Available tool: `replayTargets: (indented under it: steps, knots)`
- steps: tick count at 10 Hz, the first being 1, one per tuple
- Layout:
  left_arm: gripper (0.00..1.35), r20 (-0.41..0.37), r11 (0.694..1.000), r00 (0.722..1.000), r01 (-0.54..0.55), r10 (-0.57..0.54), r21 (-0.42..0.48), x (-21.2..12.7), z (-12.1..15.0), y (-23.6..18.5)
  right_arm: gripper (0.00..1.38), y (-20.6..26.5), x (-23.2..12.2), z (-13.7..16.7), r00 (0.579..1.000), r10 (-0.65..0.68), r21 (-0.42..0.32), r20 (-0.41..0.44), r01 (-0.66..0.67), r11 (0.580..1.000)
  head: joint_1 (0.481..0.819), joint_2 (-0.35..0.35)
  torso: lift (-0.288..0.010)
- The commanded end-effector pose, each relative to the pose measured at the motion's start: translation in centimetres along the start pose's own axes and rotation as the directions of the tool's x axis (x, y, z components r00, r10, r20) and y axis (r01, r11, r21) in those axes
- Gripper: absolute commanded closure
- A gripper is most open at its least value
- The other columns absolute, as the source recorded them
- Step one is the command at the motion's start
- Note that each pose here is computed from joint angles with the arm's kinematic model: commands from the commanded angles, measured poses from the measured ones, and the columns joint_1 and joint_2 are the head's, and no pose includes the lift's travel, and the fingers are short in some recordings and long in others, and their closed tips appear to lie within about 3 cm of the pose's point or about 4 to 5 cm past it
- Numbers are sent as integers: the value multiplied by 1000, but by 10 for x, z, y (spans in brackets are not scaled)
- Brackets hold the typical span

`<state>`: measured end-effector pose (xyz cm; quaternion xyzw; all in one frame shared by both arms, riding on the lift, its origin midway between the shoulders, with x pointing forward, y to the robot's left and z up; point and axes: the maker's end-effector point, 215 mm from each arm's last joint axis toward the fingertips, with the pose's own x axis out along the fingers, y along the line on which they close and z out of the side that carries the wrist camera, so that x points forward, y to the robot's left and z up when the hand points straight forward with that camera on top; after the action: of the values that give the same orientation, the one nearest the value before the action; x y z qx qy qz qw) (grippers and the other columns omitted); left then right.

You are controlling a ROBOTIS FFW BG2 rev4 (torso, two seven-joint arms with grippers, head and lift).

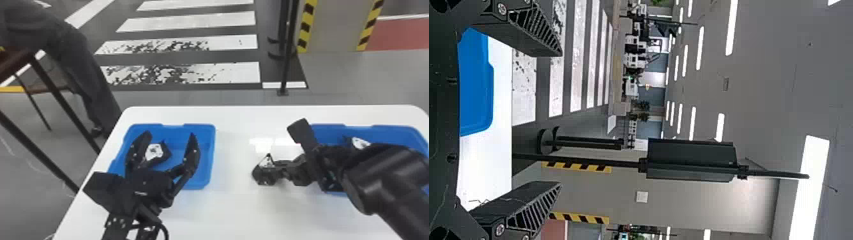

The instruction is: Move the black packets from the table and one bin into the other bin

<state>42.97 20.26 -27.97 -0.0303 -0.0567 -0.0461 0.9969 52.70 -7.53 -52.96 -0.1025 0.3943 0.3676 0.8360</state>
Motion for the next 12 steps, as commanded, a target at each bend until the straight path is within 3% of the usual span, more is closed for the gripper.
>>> replayTargets:
  steps: [1, 3, 5, 6, 9, 10, 12]
  knots:
    - [111, 2, 1000, 1000, 0, 0, 0, 0, 1, 0, 1125, 2, 0, 1, 1000, -1, -6, 1, 1, 1000, 695, 148, -110]
    - [111, 12, 1000, 1000, -5, 5, 2, -1, 4, 3, 1125, 6, -12, 32, 995, -6, -15, 101, 8, 1000, 695, 150, -110]
    - [111, 10, 1000, 1000, -5, 4, 3, -3, 2, 3, 1125, -26, -79, 86, 948, -122, 14, 296, 123, 992, 695, 161, -110]
    - [111, 7, 1000, 1000, -5, 5, 3, -3, 1, 3, 1125, -54, -124, 92, 909, -218, 58, 354, 211, 976, 695, 143, -110]
    - [111, 15, 1000, 1000, -8, 8, 4, -4, 4, 4, 1124, -137, -248, 25, 802, -511, 223, 310, 461, 859, 695, 11, -110]
    - [111, 27, 1000, 1000, -9, 9, 9, -5, 7, 5, 1124, -152, -267, -5, 783, -561, 262, 268, 501, 825, 695, -58, -110]
    - [111, 29, 1000, 1000, -3, 3, 11, -4, 8, 2, 1113, -159, -261, -36, 795, -564, 304, 224, 493, 815, 695, -134, -110]
